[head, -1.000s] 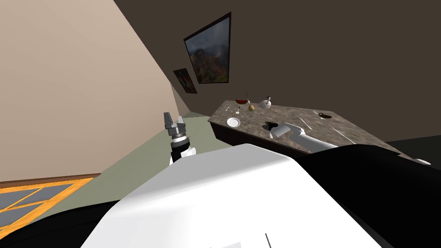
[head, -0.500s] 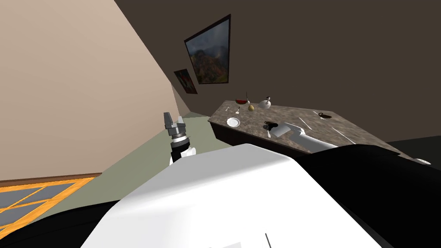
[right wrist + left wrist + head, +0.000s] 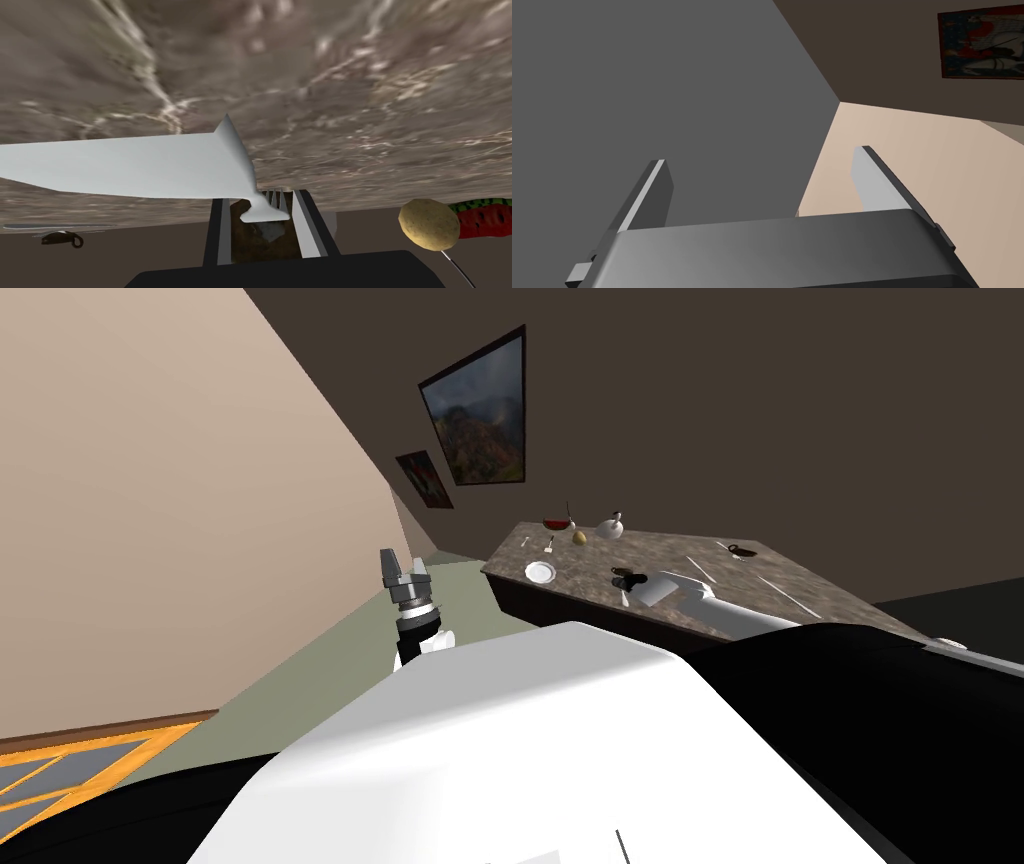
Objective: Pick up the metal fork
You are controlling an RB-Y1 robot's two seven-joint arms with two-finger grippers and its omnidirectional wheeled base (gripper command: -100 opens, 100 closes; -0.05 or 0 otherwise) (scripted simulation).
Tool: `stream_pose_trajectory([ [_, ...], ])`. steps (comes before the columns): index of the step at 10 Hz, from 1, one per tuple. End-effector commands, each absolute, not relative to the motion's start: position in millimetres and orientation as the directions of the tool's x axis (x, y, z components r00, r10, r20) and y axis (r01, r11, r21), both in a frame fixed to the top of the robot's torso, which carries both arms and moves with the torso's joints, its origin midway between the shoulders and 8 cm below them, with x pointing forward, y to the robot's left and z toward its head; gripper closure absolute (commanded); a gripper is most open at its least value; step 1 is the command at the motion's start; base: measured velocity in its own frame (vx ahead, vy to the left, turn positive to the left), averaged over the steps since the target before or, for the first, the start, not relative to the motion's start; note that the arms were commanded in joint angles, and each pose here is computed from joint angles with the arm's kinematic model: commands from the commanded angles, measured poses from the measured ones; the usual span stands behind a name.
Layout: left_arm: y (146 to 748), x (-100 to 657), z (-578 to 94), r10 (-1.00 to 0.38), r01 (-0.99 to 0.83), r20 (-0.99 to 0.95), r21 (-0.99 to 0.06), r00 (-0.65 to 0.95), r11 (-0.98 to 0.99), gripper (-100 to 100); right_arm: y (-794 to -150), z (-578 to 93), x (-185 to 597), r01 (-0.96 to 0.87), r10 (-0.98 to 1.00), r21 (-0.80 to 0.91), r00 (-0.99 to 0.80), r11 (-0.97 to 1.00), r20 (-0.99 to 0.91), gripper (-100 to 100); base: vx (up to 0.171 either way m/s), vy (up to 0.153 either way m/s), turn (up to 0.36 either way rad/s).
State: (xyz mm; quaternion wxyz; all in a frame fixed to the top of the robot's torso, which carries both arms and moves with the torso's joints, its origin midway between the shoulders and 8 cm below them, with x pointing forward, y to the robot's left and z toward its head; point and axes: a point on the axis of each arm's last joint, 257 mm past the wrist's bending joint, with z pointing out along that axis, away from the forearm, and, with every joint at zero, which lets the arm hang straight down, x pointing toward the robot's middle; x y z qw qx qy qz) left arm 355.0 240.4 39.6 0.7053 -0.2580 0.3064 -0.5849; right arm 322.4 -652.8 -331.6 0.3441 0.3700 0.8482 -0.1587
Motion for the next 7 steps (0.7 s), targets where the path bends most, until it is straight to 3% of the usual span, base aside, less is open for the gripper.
stream_pose_trajectory([
  [1,240.4,355.0,39.6,-0.983,0.667,-0.130,-0.722,0.128,0.183,0,-651.2,-328.9,324.2,0.728,0.513,-0.011,-0.494,0.685,-0.702,100,0.037,0.047,-0.055],
  [6,240.4,355.0,39.6,-0.983,0.667,-0.130,-0.722,0.128,0.183,0,-648.9,-323.6,324.3,0.711,0.501,-0.014,-0.510,0.703,-0.699,100,0.029,0.032,-0.064],
  [7,240.4,355.0,39.7,-0.983,0.667,-0.130,-0.722,0.128,0.183,0,-648.7,-323.7,324.2,0.711,0.502,-0.013,-0.509,0.703,-0.699,0,0.000,0.000,0.000],
])
